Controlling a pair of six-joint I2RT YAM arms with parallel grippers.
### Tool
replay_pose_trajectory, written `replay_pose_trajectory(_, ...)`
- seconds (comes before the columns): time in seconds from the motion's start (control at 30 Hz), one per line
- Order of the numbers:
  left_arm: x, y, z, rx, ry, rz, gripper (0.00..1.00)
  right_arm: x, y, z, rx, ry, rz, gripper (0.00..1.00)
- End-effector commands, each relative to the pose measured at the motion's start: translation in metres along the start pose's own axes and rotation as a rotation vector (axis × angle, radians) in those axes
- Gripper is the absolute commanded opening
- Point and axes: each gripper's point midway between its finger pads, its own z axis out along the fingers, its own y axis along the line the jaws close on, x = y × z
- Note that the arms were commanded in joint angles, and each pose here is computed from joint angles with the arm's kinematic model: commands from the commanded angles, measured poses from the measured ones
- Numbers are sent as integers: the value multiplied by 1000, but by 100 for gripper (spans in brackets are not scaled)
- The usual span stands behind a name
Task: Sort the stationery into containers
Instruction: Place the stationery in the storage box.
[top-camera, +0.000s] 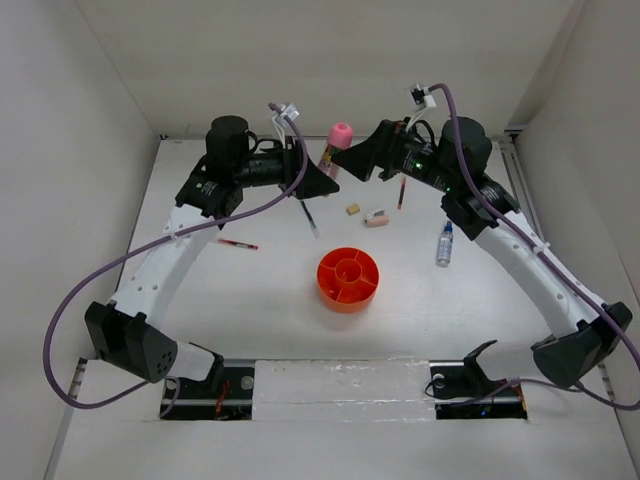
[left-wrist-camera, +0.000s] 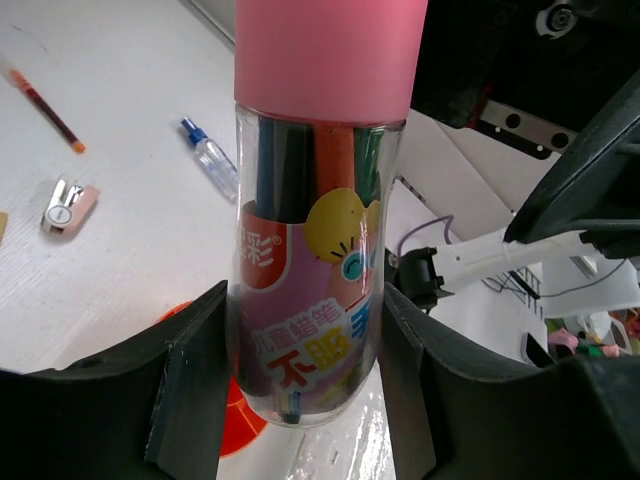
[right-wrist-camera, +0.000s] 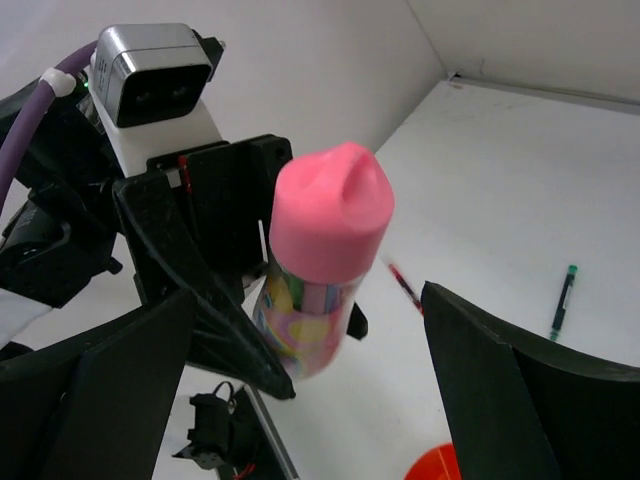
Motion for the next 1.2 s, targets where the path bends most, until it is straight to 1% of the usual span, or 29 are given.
replay_pose_trajectory(0.0, -9, -32, -7, 112, -24, 83, 0, -23, 20, 10, -60, -94, -22, 100)
replay_pose_trajectory(0.1, -3, -35, -7, 150, -19, 90, 0, -29, 19, 19, -67, -103, -26, 100)
replay_pose_trajectory(0.17, 0, -37, -7, 170, -6, 68, 0, -31, 21, 24, -80, -103, -21, 97)
replay_pose_trajectory(0.23, -1, -38, -7, 173, -11, 77, 0, -32, 21, 28, -94, -101, -13, 92)
replay_pose_trajectory(0.27, 2, -35, -6, 170, -6, 68, 0, -30, 23, 33, -100, -94, -11, 81)
replay_pose_trajectory(0.33, 1, -39, -8, 173, -11, 75, 0, -27, 22, 40, -114, -76, -1, 70)
replay_pose_trajectory(0.37, 3, -35, -7, 163, -11, 77, 0, -26, 24, 40, -122, -70, -1, 49)
replay_pose_trajectory(0.4, 3, -35, -7, 162, -11, 77, 0, -19, 24, 44, -131, -50, 4, 35)
replay_pose_trajectory(0.43, 3, -33, -7, 151, -12, 69, 0, -19, 24, 44, -131, -49, 13, 25)
replay_pose_trajectory(0.47, 4, -28, -6, 127, -13, 66, 0, -15, 23, 46, -135, -36, 16, 19)
replay_pose_trajectory(0.5, 1, -27, -7, 116, -19, 75, 0, -14, 24, 46, -143, -29, 16, 10)
replay_pose_trajectory(0.53, -2, -28, -7, 105, -26, 76, 0, -14, 24, 46, -143, -29, 16, 7)
replay_pose_trajectory(0.57, 0, -24, -7, 86, -21, 71, 0, -14, 24, 46, -143, -29, 16, 1)
replay_pose_trajectory(0.6, -6, -20, -6, 60, -33, 83, 5, -12, 24, 44, -141, -27, 17, 0)
replay_pose_trajectory(0.63, -4, -13, -3, 35, -28, 63, 20, -12, 24, 44, -141, -27, 17, 0)
replay_pose_trajectory(0.67, -7, -13, -4, 23, -35, 73, 46, -10, 25, 39, -140, -25, 18, 0)
replay_pose_trajectory(0.7, -6, -11, -4, 10, -33, 64, 62, -8, 23, 37, -138, -24, -5, 0)
replay_pose_trajectory(0.73, -8, -4, -2, -17, -38, 54, 87, -10, 20, 34, -133, -35, -20, 0)
replay_pose_trajectory(0.77, -9, -3, -2, -27, -43, 54, 100, -7, 11, 31, -118, -37, -34, 0)
replay_pose_trajectory(0.8, -4, 2, -1, -36, -24, 30, 100, -7, 13, 25, -119, -42, -52, 0)
replay_pose_trajectory(0.87, 0, 12, 0, -80, -22, 7, 100, -12, -7, 17, -73, -72, -101, 0)
replay_pose_trajectory(0.93, 18, 28, 1, -133, 22, -59, 100, -7, -23, 10, -35, -77, -150, 0)
replay_pose_trajectory(0.97, 28, 36, 0, -165, 48, -85, 100, -1, -37, 4, 13, -81, -178, 0)
replay_pose_trajectory(1.0, 33, 40, -2, -188, 51, -95, 100, 5, -49, 3, 41, -72, -168, 0)
replay_pose_trajectory(1.03, 36, 44, -4, -209, 49, -88, 100, 4, -47, -2, 36, -83, -211, 0)
replay_pose_trajectory(1.07, 41, 54, -7, -260, 40, -96, 100, 6, -50, -4, 42, -92, -238, 0)
replay_pose_trajectory(1.1, 29, 56, -19, -307, -14, -92, 100, 9, -52, -6, 43, -93, -263, 0)
replay_pose_trajectory(1.17, 19, 72, -34, -406, -81, -112, 100, 25, -56, -12, 36, -85, -329, 0)
